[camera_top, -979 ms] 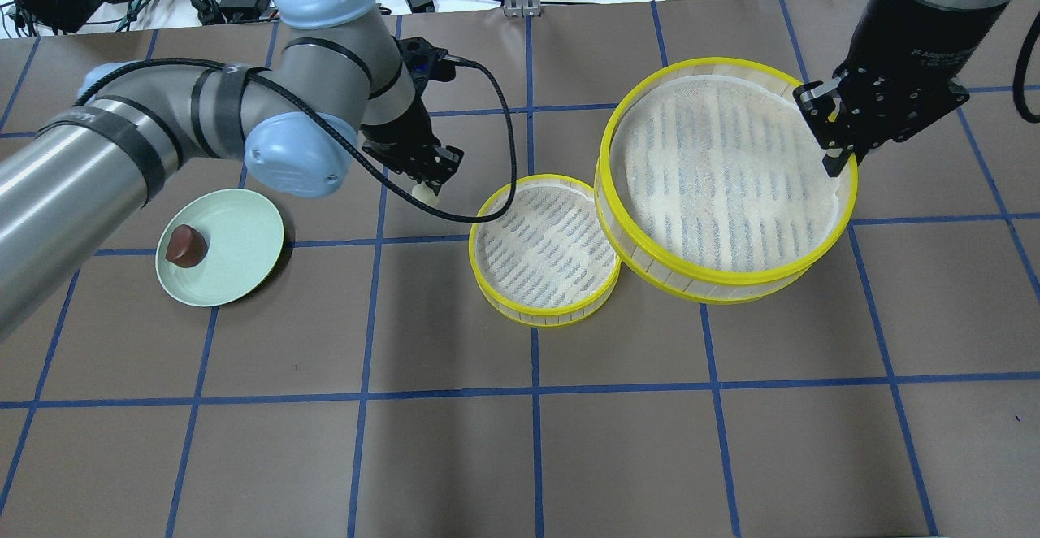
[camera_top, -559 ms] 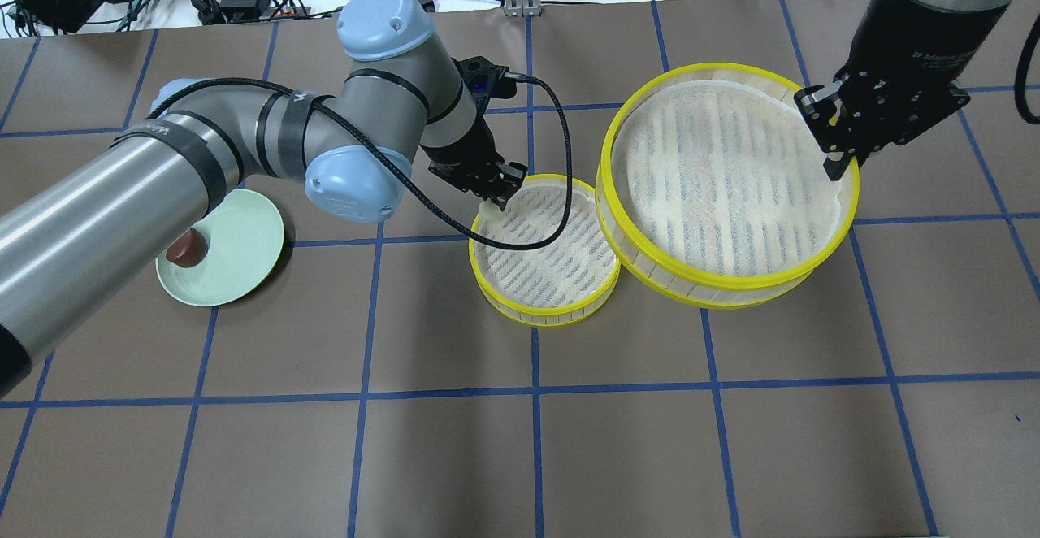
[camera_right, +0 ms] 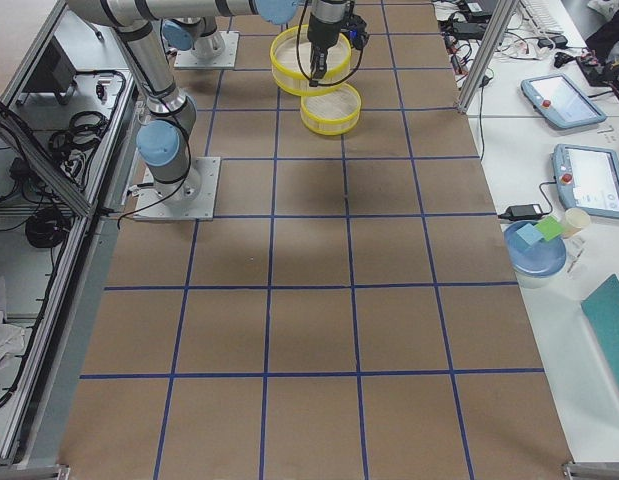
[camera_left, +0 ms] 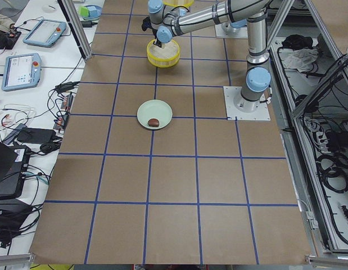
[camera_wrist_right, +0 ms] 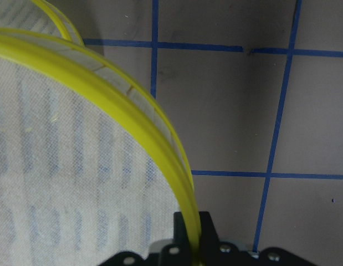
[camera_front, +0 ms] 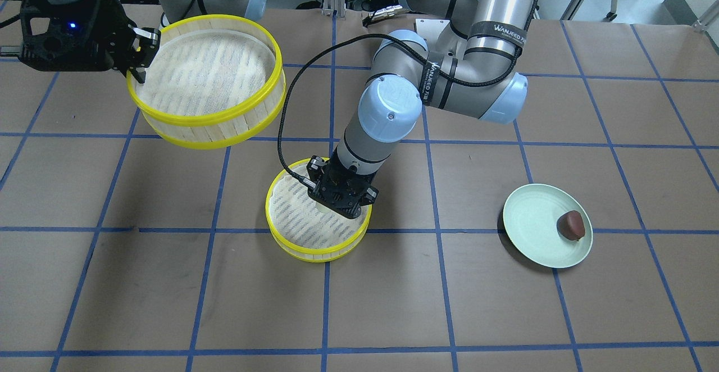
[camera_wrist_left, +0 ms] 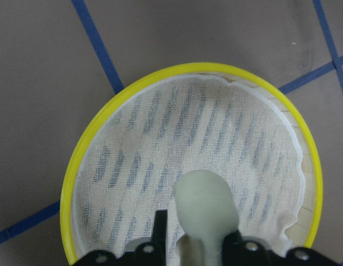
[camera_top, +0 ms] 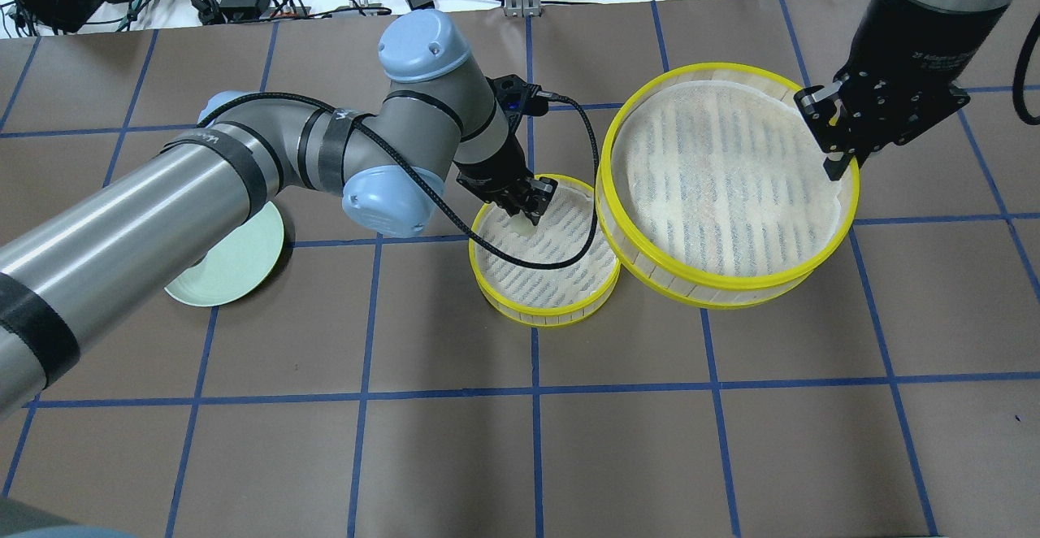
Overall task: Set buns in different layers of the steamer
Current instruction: 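Carry the white bun with the left gripper over the lower steamer tier, then open the left gripper to drop the white bun into the lower tier, then restack the top tier with the right gripper while the left gripper returns to the plate, then lower the left gripper and grasp the dark brown bun on the plate, then lift the dark brown bun with the left gripper while the right gripper releases the steamer, then carry the dark brown bun with the left gripper over the top steamer tier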
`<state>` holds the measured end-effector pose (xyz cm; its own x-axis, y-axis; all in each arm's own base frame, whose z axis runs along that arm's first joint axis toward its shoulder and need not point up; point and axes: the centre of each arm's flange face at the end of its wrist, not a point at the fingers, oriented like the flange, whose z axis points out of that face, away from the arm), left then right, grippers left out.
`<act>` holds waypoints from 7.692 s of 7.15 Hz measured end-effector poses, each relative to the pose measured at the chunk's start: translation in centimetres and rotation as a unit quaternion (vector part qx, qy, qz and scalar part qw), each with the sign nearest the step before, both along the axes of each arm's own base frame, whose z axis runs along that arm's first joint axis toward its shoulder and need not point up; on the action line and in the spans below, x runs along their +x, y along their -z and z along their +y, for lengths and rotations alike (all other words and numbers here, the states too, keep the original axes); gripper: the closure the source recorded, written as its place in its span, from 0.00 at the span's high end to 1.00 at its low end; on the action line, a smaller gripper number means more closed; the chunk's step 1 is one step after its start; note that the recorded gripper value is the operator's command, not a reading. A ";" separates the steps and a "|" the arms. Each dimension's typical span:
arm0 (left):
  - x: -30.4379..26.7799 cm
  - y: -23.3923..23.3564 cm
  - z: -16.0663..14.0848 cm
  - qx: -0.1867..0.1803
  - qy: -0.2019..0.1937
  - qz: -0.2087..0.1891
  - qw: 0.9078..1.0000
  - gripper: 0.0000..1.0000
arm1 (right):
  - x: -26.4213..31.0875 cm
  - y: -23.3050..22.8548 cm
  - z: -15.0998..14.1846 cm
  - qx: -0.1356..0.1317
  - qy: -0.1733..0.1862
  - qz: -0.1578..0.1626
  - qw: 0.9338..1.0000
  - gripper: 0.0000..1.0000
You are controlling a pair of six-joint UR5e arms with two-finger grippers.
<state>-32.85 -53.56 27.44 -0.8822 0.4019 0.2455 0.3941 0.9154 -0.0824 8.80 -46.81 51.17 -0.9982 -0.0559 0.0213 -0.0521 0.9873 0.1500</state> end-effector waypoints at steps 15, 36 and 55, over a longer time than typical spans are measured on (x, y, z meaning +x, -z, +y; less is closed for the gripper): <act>34.5 -8.1 -4.5 -0.006 -0.124 -0.179 0.976 1.00 | 14.8 17.5 -10.1 0.001 0.005 0.020 1.000 0.00; 46.8 7.8 -5.6 0.129 -0.160 -0.164 0.965 0.00 | 16.8 23.7 -9.0 0.045 -0.004 0.024 0.999 0.13; 15.7 -14.4 -1.8 -0.028 -0.243 -0.060 0.968 0.00 | 10.5 -5.9 0.7 -0.100 0.041 -0.003 0.994 1.00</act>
